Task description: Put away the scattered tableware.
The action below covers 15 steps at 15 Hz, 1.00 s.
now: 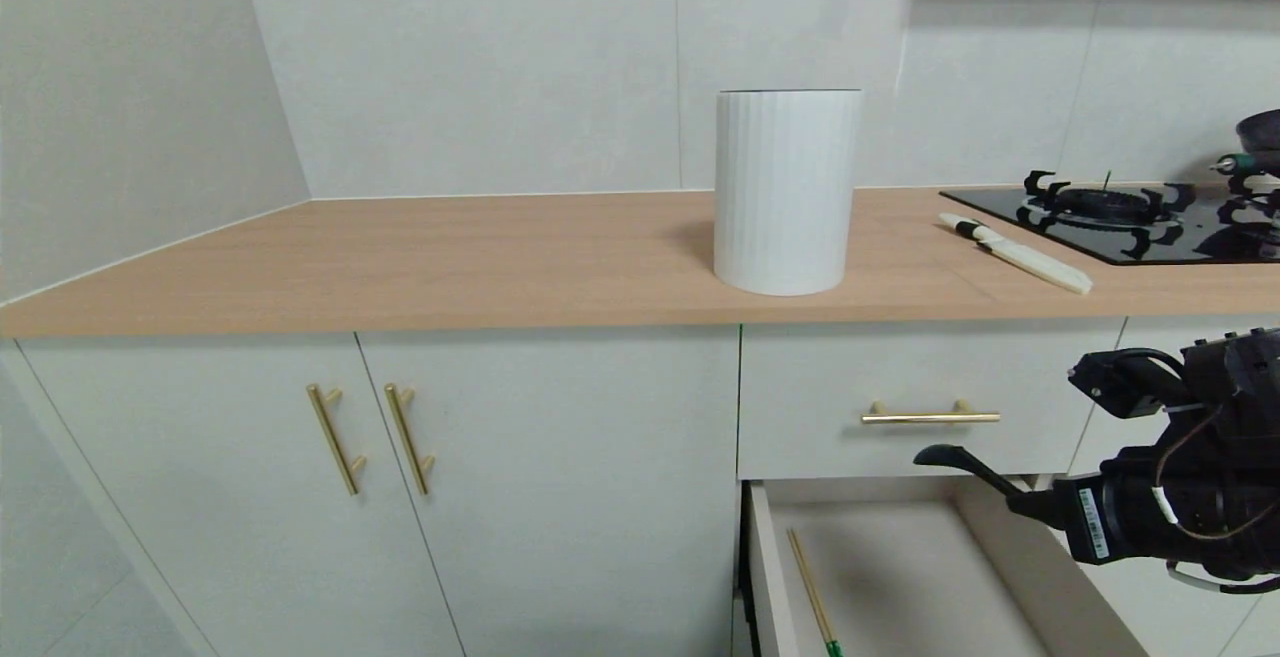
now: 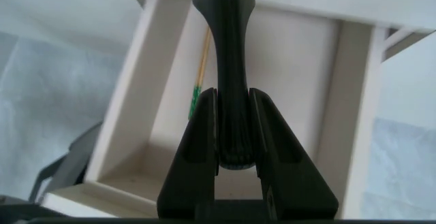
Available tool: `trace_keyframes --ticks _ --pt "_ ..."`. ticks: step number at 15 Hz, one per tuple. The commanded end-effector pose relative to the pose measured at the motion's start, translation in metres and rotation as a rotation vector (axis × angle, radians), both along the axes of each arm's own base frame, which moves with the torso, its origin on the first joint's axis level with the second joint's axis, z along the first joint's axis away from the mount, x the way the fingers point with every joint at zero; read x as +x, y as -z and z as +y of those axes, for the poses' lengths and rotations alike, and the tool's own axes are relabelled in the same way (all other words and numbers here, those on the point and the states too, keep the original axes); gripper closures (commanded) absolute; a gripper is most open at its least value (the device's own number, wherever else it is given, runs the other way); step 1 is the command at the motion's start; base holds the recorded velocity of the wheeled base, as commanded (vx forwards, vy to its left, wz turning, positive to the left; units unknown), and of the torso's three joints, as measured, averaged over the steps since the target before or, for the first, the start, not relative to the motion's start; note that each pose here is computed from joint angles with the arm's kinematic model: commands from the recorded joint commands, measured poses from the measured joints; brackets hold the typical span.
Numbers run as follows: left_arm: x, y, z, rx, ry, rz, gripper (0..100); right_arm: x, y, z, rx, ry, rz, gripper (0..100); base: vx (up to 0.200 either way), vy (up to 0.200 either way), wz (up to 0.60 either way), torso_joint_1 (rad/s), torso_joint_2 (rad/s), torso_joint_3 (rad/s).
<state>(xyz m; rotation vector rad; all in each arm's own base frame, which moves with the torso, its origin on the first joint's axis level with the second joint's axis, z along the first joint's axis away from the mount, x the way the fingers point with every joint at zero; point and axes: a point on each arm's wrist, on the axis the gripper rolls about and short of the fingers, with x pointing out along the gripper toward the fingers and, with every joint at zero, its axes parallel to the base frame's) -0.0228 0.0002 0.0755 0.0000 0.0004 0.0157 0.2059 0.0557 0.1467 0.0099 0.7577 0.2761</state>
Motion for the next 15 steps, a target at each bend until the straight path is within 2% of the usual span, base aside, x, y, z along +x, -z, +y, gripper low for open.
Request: trace_keyframes --ticks 1,5,9,15 --pt "0.0 0.0 0.0 0.0 -0.001 0.0 0 0.005 0.007 0.001 -0.008 0.0 0.03 100 0.0 0.0 0.0 -0.129 0.46 0.325" --pt "0.0 0.0 0.0 0.0 -0.001 0.0 0 0.011 0.015 0.003 -0.015 0.0 0.055 100 0.0 0.0 0.0 0.002 0.1 0.049" --pt "0.0 0.0 0.0 0.0 -0.001 0.0 0 0.026 0.039 0.007 -0.036 -0.002 0.136 100 0.0 0.0 0.0 -0.041 0.06 0.051" --pt "0.0 0.0 0.0 0.0 -0.001 0.0 0 0.071 0.127 0.019 -0.062 0.036 0.286 100 0.0 0.0 0.0 -0.017 0.03 0.014"
